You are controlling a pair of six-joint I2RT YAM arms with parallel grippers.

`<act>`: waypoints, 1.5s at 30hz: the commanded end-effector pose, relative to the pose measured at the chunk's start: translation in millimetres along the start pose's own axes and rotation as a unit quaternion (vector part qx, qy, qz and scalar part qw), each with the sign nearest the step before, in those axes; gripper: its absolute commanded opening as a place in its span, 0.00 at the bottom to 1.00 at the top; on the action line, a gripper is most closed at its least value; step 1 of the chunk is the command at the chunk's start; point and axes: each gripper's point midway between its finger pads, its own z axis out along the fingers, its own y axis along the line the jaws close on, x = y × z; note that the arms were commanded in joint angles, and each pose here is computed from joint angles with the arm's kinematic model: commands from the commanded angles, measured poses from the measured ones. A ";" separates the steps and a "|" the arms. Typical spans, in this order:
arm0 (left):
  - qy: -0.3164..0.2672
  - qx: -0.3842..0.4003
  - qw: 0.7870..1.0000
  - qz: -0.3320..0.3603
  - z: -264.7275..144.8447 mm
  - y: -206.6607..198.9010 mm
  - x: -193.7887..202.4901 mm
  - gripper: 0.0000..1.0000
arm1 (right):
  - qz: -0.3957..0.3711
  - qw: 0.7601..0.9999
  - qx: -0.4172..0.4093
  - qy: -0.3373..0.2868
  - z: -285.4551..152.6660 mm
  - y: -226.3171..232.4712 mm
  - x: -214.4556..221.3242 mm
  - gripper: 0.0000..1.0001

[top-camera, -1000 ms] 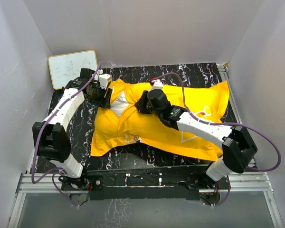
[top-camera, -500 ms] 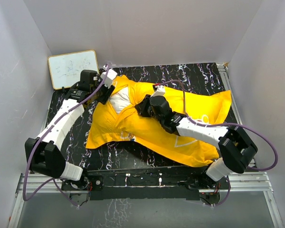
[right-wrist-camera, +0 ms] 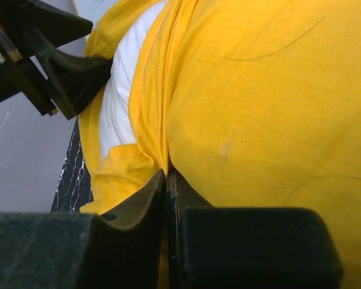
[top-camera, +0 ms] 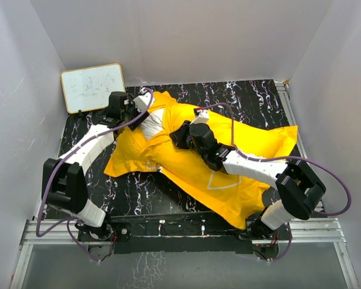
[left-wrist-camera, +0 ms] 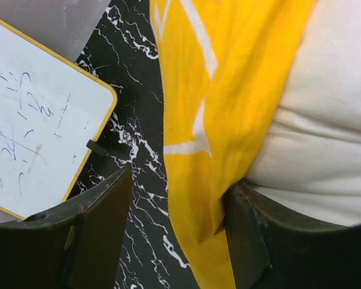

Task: Remove the pillowcase from the pillow
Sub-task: Remove the pillow from the pillowcase.

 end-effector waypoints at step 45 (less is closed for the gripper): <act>0.041 0.230 0.883 -0.407 -72.3 -15.4 15.8 0.00 | -0.458 0.852 0.058 0.245 69.7 -16.7 31.6 0.64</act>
